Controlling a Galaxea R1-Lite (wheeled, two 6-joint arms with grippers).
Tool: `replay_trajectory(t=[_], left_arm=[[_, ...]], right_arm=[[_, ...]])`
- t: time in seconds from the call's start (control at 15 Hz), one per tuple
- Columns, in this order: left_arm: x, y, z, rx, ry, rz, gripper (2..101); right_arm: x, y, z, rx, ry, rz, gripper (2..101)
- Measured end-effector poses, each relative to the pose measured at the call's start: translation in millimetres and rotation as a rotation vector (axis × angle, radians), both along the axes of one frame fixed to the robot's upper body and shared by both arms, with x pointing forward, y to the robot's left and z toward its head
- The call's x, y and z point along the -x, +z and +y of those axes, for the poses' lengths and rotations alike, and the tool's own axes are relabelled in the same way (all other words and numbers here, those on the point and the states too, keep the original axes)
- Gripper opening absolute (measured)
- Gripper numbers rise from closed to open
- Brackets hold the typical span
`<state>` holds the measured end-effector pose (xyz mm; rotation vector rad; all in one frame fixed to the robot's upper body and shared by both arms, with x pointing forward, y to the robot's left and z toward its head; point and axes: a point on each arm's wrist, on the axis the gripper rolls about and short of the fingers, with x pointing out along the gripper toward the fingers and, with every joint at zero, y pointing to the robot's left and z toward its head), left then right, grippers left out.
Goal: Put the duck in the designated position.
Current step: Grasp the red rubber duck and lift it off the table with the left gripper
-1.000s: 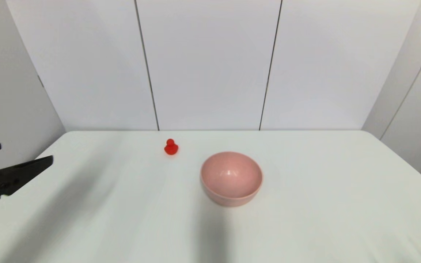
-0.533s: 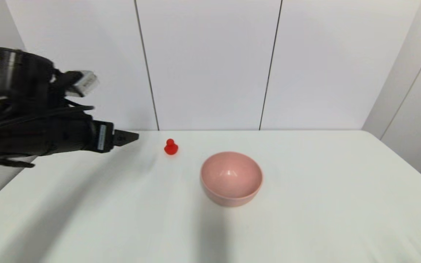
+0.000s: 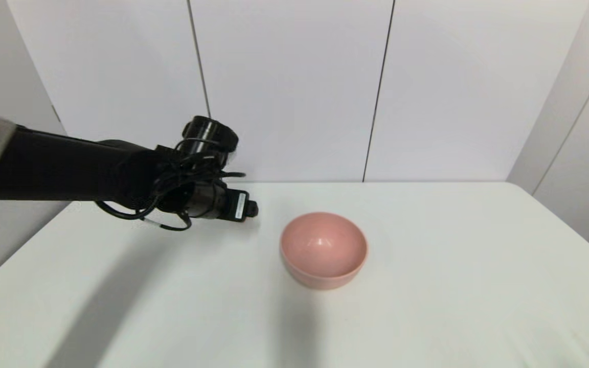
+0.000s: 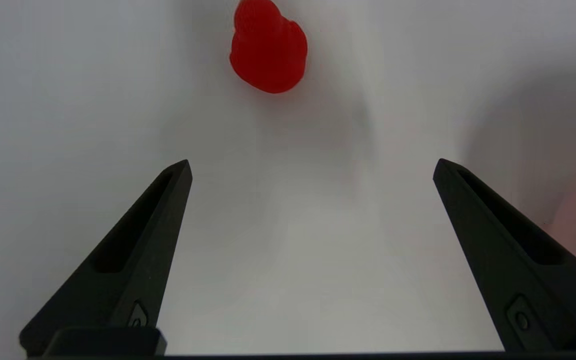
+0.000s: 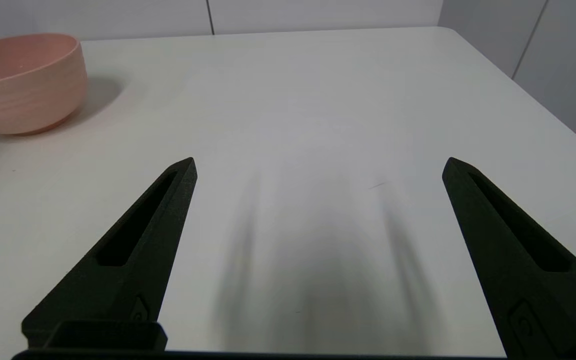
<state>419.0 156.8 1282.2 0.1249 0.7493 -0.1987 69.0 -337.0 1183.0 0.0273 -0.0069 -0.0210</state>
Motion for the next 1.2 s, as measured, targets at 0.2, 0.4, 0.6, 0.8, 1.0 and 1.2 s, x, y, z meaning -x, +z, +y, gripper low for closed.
replay_trajectory(t=[0.2,0.4,0.6,0.8,1.0,1.2], left_arm=[[-11.7,-16.0,-2.2,-0.057,0.077,-0.004,97.9],[-21.4,-25.1,1.5,-0.011,0.176,0.007,97.9],[-34.2,-21.5,-2.6,0.055,0.228,-0.018,97.9],[-46.9,-21.1,-9.6,0.093,0.236,-0.05,97.9],[-54.2,-26.5,-14.3,0.09,0.237,-0.055,97.9],[-59.2,-34.6,-15.4,0.045,0.279,-0.07,97.9]], right_arm=[[0.0,0.0,0.0,0.0,0.0,0.0,97.4],[0.0,0.0,0.0,0.0,0.0,0.0,97.4],[0.0,0.0,0.0,0.0,0.0,0.0,97.4],[0.0,0.0,0.0,0.0,0.0,0.0,97.4],[0.0,0.0,0.0,0.0,0.0,0.0,97.4],[0.0,0.0,0.0,0.0,0.0,0.0,97.4]])
